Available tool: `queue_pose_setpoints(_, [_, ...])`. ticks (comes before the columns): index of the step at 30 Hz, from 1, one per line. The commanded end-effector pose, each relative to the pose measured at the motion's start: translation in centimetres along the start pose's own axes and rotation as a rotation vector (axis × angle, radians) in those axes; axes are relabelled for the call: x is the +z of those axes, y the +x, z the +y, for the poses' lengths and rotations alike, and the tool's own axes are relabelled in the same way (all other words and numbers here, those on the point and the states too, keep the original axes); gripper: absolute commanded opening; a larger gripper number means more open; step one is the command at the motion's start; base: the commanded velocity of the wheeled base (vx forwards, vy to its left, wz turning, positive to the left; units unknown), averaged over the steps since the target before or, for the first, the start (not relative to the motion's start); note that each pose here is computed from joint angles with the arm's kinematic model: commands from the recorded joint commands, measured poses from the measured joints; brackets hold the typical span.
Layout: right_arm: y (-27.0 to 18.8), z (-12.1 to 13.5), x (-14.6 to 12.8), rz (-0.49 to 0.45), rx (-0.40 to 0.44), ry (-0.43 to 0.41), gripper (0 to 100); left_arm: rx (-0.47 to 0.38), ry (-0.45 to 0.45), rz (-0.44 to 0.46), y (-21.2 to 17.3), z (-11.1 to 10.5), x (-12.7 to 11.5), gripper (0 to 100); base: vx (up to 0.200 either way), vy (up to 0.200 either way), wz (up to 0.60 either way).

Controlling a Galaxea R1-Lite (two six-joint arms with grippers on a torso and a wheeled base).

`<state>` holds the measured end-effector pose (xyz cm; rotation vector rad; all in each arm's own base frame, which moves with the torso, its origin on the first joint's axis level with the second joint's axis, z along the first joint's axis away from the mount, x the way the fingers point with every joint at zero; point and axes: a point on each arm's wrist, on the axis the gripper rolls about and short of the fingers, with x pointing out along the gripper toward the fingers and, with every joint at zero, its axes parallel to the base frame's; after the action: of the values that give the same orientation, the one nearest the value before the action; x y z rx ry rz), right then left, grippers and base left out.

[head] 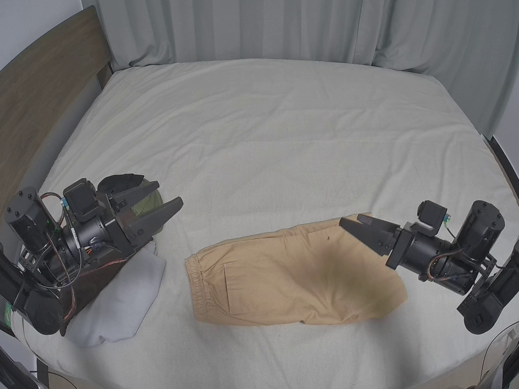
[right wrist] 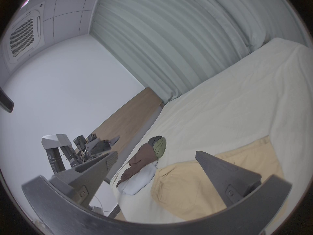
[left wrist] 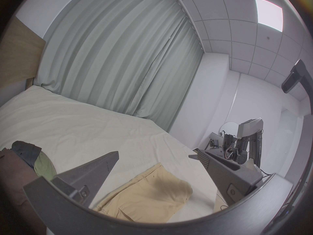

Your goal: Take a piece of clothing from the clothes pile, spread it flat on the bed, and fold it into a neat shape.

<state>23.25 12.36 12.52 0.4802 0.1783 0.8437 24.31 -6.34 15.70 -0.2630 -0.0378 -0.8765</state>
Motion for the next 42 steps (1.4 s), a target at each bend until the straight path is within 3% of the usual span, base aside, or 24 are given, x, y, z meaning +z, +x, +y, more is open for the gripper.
queue_pose_setpoints(1, [-0.6, -1.0, 1.8, -0.062, -0.026, -0.025, 100, 0.006, -0.016, 0.025, -0.1, 0.1, -0.7, 100, 0.000, 0.000, 0.00])
queue_pose_setpoints(17, [-0.8, -1.6, 2.2, -0.074, -0.039, -0.029, 100, 0.011, -0.045, 0.072, -0.1, 0.3, -2.1, 100, 0.000, 0.000, 0.00])
queue_pose_setpoints(34, [-0.5, -2.4, 1.2, -0.036, -0.062, -0.005, 100, 0.108, -0.230, 0.299, 1.0, 4.3, -10.1, 100, 0.000, 0.000, 0.00])
queue_pose_setpoints(42, [-0.4, -2.7, 0.9, -0.028, -0.070, 0.002, 100, 0.143, -0.278, 0.352, 1.6, 6.3, -12.9, 100, 0.000, 0.000, 0.00])
